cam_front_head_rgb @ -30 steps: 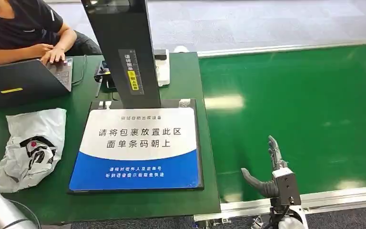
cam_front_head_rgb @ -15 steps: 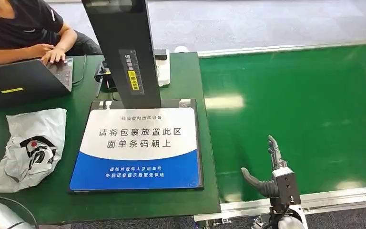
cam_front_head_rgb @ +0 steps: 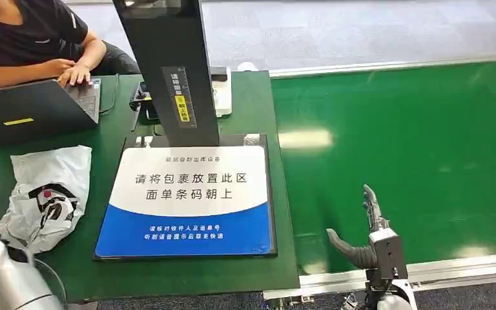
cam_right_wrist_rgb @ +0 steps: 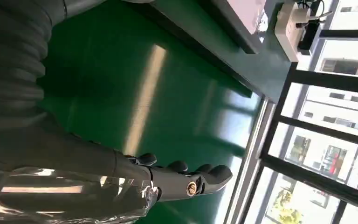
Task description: Moved the parcel from conveyor to table for the left to box.
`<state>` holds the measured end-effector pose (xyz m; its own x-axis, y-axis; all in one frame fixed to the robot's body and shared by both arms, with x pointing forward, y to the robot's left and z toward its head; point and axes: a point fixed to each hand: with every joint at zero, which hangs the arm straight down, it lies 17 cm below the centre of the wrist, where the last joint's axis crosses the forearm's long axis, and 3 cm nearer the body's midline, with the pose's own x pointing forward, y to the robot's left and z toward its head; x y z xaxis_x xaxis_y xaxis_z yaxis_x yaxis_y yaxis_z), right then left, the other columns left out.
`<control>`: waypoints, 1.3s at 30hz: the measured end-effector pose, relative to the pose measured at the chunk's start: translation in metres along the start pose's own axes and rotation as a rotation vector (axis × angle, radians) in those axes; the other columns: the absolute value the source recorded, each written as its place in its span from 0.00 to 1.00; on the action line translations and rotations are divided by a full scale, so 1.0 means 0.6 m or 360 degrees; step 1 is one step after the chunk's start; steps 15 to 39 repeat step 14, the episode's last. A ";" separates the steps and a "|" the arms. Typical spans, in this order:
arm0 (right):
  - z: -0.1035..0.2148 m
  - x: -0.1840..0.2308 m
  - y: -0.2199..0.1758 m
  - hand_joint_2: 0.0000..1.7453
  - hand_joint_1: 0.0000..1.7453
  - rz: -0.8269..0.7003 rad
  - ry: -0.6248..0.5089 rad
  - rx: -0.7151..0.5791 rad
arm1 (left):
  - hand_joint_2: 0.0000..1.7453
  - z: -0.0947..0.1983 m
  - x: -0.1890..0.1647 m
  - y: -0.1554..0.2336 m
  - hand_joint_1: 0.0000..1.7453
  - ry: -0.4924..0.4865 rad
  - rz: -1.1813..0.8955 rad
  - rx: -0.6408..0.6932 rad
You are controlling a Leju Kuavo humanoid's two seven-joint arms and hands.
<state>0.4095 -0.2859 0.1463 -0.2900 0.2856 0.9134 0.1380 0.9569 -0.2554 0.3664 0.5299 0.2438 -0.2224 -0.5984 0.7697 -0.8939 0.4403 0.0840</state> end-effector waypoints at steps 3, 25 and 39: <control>-0.004 0.005 0.004 1.00 0.00 -0.0010 -0.0026 0.0023 | 1.00 0.084 0.005 -0.155 0.00 0.0088 0.0413 -0.0647; -0.019 0.023 0.023 1.00 0.00 -0.0030 -0.0110 0.0082 | 1.00 0.339 0.071 -0.317 0.00 0.0372 0.1071 -0.1550; -0.019 0.023 0.023 1.00 0.00 -0.0030 -0.0110 0.0082 | 1.00 0.339 0.071 -0.317 0.00 0.0372 0.1071 -0.1550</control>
